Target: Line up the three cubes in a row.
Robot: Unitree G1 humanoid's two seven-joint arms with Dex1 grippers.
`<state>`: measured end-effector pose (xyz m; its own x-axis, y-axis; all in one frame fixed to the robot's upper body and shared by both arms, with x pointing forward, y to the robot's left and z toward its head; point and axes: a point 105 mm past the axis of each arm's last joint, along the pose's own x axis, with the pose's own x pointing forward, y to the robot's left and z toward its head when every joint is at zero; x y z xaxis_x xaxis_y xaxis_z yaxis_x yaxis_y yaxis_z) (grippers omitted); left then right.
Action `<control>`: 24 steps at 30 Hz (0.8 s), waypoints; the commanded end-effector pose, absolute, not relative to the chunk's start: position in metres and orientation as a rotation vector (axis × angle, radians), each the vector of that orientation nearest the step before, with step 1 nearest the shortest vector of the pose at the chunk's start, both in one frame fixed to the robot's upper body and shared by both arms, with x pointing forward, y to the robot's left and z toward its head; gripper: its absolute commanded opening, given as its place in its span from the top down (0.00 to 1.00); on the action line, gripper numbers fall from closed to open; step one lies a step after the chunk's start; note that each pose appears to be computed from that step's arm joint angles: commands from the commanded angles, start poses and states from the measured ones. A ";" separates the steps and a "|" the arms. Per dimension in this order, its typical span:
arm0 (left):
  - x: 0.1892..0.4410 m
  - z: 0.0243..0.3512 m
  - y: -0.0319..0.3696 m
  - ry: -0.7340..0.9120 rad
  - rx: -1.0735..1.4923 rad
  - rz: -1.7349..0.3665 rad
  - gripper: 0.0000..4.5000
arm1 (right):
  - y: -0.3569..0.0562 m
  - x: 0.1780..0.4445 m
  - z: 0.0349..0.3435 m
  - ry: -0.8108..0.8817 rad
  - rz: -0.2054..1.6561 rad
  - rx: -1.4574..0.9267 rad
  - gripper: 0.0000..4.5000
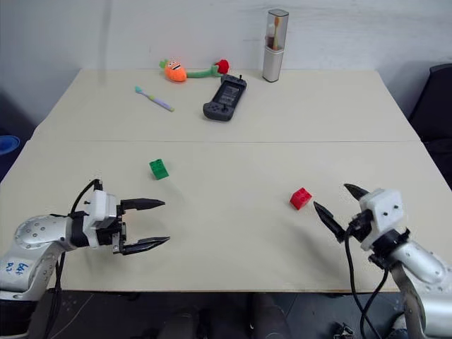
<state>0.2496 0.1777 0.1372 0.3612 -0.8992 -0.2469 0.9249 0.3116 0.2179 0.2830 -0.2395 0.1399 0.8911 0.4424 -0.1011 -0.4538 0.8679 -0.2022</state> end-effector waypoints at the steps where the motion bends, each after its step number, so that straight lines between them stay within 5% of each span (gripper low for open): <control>1: 0.250 0.147 0.178 0.043 0.373 -1.183 0.01 | -0.237 0.293 0.130 0.126 0.510 -0.201 0.00; 10: 0.250 0.145 0.181 0.042 0.392 -1.168 0.01 | -0.218 0.322 0.119 0.168 0.571 -0.163 0.00; 13: 0.250 0.145 0.181 0.037 0.396 -1.163 0.00 | -0.219 0.323 0.117 0.180 0.581 -0.160 0.13; 20: 0.250 0.146 0.188 0.034 0.403 -1.135 0.00 | -0.215 0.313 0.134 0.090 0.752 -0.234 0.67; 24: 0.244 0.138 0.186 0.077 0.398 -1.179 0.00 | -0.172 0.304 0.146 0.045 1.108 -0.488 0.67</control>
